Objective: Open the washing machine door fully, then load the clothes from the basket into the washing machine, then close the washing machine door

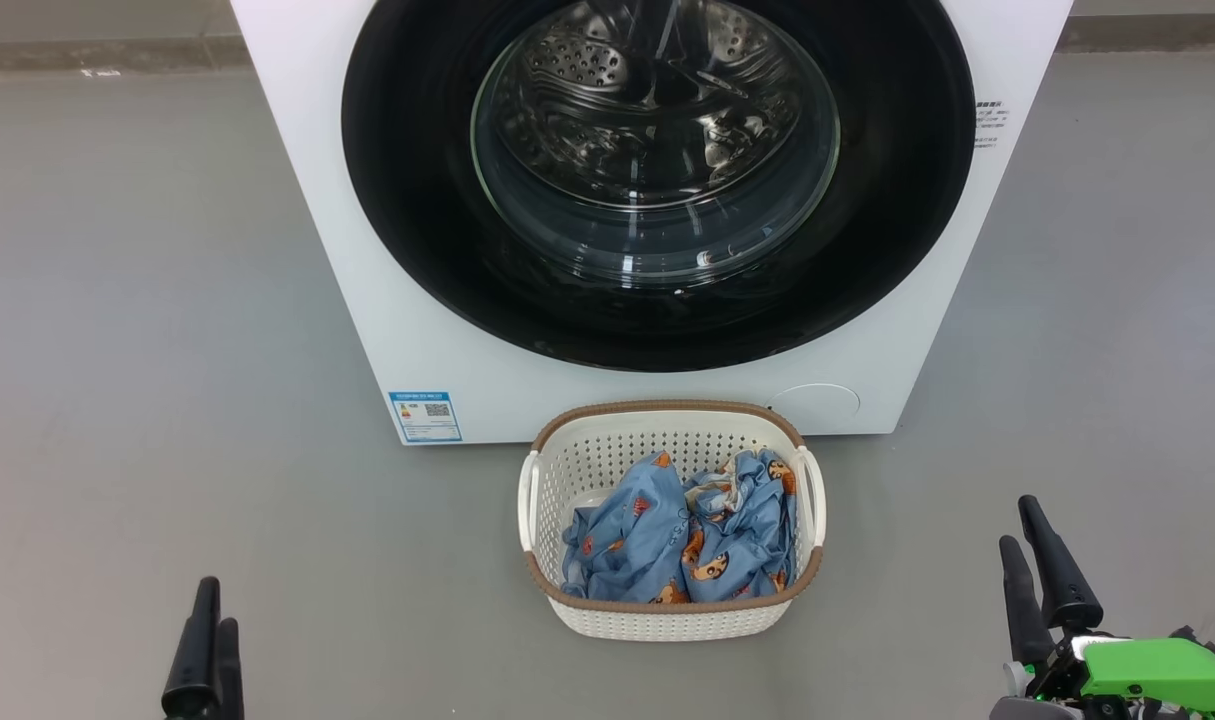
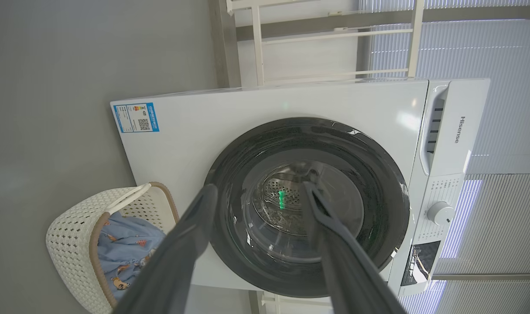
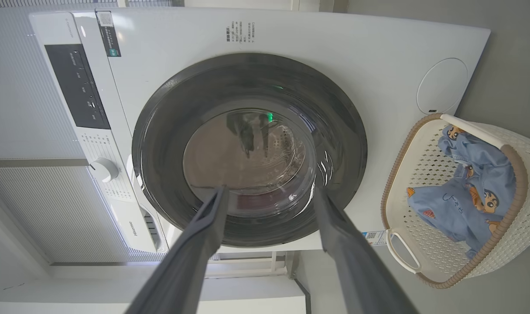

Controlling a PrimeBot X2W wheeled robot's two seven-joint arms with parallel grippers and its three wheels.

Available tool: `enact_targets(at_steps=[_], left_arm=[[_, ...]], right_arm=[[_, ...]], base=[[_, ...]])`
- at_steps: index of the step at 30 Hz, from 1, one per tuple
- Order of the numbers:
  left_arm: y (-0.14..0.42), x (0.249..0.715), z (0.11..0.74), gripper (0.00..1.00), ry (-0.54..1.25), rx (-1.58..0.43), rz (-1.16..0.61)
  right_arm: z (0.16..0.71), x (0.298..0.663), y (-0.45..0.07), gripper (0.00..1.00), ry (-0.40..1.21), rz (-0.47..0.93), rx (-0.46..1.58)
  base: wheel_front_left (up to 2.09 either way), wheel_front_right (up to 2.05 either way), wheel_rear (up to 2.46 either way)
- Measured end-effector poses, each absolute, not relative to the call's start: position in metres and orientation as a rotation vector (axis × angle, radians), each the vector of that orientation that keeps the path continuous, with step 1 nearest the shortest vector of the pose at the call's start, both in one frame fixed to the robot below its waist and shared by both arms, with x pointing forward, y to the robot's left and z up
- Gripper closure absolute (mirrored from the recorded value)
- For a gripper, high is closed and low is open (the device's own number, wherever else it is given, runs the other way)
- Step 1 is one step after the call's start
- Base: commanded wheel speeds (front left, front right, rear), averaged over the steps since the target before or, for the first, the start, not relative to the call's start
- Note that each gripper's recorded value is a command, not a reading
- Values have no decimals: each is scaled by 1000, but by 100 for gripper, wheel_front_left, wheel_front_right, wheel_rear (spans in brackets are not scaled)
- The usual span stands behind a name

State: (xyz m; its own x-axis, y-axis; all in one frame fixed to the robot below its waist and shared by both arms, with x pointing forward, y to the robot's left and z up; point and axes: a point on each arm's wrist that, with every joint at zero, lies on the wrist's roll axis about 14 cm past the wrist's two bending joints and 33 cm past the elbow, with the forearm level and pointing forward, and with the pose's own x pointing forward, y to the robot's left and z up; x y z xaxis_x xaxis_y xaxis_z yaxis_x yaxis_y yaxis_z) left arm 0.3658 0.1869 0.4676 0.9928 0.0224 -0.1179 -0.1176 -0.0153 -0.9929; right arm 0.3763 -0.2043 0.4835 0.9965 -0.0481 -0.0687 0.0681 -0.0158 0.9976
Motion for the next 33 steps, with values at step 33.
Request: enact_targets(at_steps=[33], left_arm=[[187, 372, 493, 0, 22, -1239, 32]], right_arm=[[516, 384, -187, 0, -30, 21, 1315]], base=[[0, 0, 0]])
